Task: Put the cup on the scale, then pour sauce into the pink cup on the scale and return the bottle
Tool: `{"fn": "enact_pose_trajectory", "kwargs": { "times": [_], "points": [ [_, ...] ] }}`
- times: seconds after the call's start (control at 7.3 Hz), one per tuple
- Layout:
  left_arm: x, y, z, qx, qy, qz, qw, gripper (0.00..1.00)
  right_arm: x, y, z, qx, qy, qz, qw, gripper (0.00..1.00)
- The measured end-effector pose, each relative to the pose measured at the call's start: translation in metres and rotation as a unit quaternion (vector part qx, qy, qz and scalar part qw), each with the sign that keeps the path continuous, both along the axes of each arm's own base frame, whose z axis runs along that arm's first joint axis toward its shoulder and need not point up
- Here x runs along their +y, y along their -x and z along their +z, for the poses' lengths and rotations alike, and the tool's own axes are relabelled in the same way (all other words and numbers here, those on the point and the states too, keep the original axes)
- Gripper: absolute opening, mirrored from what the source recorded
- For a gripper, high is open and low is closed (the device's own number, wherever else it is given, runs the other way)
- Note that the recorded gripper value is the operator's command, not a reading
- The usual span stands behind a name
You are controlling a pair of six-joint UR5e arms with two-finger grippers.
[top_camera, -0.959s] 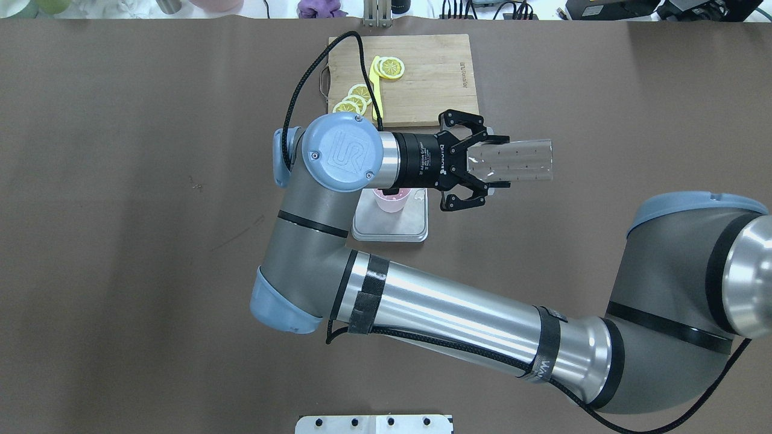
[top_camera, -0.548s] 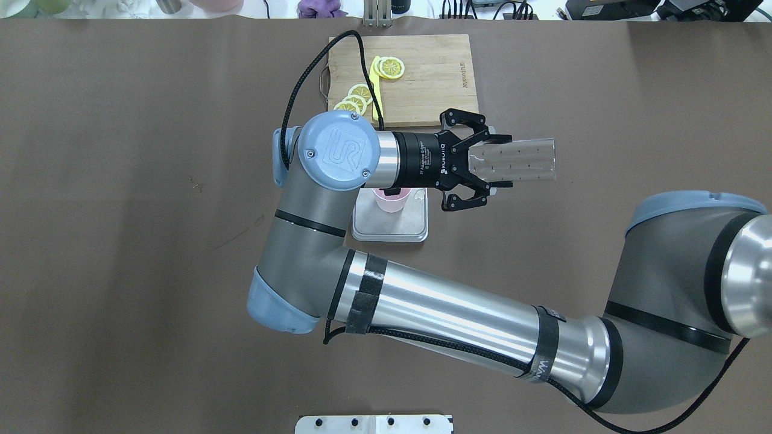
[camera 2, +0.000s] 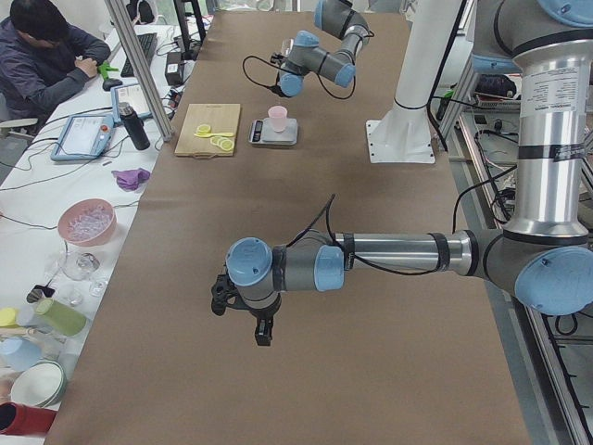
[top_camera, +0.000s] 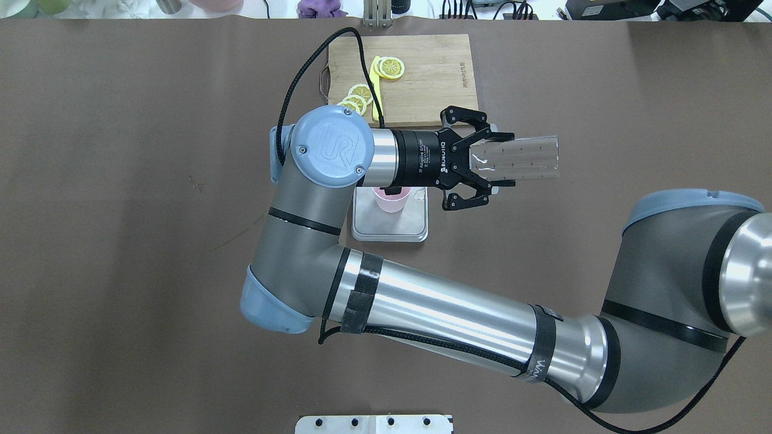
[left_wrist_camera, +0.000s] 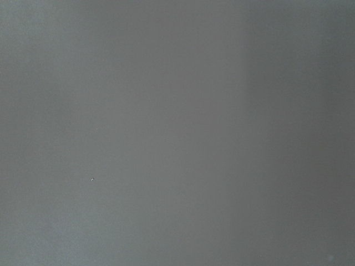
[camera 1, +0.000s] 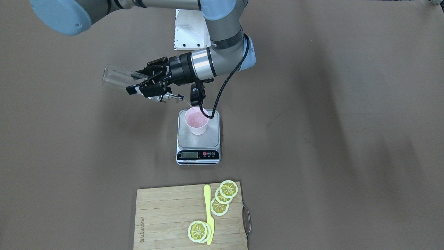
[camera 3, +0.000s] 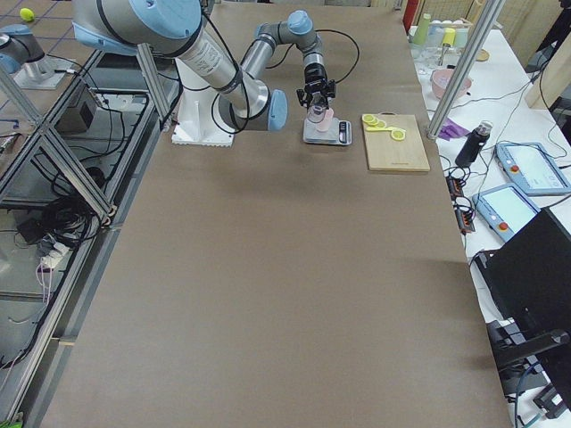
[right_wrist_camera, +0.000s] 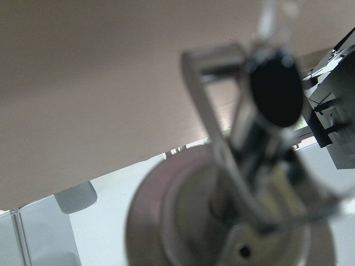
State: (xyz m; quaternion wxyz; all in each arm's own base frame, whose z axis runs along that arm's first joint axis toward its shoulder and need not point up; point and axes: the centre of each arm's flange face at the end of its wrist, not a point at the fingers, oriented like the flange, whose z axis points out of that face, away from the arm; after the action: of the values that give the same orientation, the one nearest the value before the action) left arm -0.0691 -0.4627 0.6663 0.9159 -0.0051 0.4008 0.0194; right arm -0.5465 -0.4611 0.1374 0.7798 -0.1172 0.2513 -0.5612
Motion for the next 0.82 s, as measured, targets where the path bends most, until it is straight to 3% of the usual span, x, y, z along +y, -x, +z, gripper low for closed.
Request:
{"fn": "enact_pose_trajectory", "kwargs": {
  "times": [0.82],
  "points": [
    [-0.0001,-0.0005,-0.0011,0.004,-0.001,0.0,1.0,0.98,-0.0024,0.0006,-0.0055,-0.016,-0.012,0.012,0.9997,0.0]
  ]
}}
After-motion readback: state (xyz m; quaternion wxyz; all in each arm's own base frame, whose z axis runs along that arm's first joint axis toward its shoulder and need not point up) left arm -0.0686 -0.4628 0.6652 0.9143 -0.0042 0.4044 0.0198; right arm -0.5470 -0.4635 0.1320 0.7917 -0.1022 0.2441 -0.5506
